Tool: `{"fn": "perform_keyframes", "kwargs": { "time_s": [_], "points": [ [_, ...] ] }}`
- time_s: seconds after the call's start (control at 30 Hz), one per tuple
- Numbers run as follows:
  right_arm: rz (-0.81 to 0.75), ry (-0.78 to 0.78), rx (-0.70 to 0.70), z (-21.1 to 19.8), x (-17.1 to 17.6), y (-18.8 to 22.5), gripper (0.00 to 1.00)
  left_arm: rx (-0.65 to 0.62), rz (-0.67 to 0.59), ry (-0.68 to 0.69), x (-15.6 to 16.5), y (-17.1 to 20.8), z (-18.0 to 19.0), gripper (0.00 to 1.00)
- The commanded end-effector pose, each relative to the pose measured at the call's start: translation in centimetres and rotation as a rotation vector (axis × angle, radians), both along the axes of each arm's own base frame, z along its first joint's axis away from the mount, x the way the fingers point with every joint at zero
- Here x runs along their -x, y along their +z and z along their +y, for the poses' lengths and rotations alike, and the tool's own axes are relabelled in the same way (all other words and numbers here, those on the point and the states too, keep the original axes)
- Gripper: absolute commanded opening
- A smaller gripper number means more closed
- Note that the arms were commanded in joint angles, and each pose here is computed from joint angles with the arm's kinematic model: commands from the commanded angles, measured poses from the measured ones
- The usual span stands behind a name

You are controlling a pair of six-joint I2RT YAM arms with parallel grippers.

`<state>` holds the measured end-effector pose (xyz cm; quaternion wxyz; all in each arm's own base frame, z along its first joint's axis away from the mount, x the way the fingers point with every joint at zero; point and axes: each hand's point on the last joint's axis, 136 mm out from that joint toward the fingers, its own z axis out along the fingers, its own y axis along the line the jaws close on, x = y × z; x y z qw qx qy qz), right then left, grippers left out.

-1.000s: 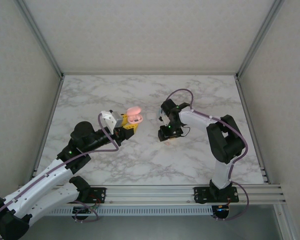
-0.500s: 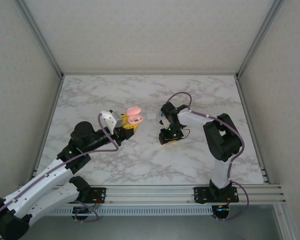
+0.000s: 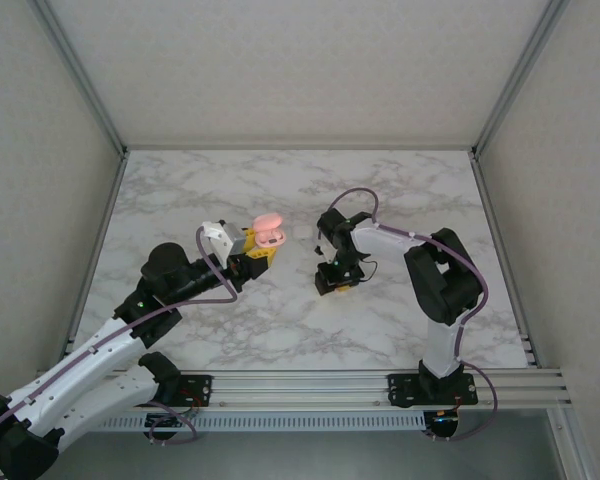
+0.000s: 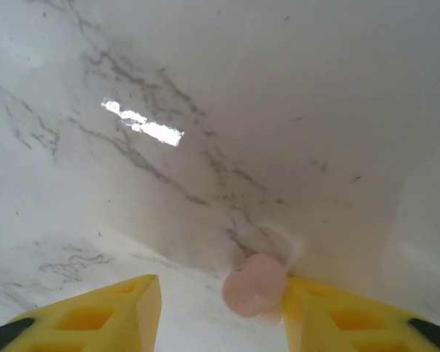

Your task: Insert wireless bluetooth earbuds into charging case

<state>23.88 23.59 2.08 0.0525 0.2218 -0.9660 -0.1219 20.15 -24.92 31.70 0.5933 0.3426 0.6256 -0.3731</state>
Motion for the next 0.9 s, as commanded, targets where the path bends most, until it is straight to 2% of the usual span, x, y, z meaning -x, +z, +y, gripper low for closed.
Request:
{"fn": "perform_keyframes", "kwargs": {
  "time_s": [0.0, 0.23, 0.53, 0.87],
  "points": [
    [0.019, -0.011, 0.008, -0.4, 1.0, 1.1, 0.48, 0.017, -0.029, 0.001, 0.1, 1.0, -0.1, 0.30],
    [-0.048, -0.077, 0.080, -1.3, -0.5, 1.6, 0.48, 0.017, -0.029, -0.003, 0.0, 1.1, -0.2, 0.30],
    [-0.031, -0.249, 0.130, -1.2, -1.1, 1.1, 0.44, 0.016, -0.030, 0.005, 0.1, 1.0, 0.0, 0.30],
    [-0.031, -0.276, 0.139, -0.6, -1.4, 0.7, 0.39, 0.009, -0.034, 0.005, 0.1, 0.8, 0.0, 0.30]
  ]
}}
